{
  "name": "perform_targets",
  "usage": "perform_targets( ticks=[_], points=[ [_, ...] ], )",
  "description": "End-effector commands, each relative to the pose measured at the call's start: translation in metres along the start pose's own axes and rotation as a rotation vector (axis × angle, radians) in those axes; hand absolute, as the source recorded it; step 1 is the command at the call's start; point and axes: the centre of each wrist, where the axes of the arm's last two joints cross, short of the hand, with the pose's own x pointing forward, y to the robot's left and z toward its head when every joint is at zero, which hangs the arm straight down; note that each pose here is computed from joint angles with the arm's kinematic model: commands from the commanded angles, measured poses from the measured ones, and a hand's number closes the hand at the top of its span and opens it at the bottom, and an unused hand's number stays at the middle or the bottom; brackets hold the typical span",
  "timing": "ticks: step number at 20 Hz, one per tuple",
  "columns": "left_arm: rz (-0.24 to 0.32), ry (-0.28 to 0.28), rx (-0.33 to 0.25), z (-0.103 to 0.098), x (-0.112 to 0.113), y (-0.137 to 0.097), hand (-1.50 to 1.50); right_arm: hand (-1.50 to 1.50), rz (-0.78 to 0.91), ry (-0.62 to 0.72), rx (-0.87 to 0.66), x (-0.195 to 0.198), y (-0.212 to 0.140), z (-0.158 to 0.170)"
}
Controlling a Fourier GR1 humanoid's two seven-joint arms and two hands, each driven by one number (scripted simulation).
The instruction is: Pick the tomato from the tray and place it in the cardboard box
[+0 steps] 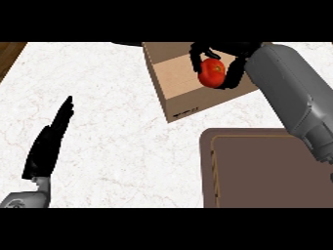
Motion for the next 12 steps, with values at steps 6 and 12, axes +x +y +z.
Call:
perform_targets(
  ticks=[6,12],
  points=[
    [0.01,-0.002,0.016,-0.008,0.003,0.014,0.0,-1.5,-0.162,-0.062,0.091,-0.009,0.056,-0.025],
    [-0.003,0.003,0.007,-0.001,-0.008,0.006,0.0,-1.5,-0.437,-0.085,-0.136,-0.01,0.04,-0.022]
  ],
)
